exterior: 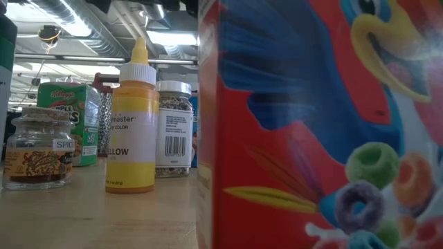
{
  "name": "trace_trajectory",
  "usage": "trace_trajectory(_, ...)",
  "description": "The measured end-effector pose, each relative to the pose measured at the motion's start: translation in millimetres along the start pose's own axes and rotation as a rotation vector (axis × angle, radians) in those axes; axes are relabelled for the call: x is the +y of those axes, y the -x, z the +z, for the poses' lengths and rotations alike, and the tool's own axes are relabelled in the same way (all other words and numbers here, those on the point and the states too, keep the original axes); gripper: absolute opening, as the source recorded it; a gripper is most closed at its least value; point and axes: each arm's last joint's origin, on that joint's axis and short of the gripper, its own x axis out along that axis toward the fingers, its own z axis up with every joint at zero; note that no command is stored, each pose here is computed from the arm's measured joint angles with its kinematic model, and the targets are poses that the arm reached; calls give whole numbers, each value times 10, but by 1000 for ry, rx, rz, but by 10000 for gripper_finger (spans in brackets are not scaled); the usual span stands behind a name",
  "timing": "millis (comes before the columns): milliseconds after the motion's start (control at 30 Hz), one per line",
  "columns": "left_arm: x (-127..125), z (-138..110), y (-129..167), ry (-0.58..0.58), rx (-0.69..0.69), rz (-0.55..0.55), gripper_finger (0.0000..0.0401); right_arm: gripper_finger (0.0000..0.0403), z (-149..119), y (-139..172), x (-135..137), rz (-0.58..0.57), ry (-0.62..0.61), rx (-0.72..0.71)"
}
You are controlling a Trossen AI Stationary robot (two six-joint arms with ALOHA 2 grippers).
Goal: Pick & Place Kitchen Items
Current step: Put the red spice can into the left white bin
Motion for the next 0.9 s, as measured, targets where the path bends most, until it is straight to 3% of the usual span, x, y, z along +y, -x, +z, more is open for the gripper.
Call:
trace_trajectory(433,27,93,6,67,-102,4,299,190,30,-39,-64,-15,0,1)
trace_trajectory(900,37,91,-8,73,-109,29,299,188,73,-91,-140,-14,15,2)
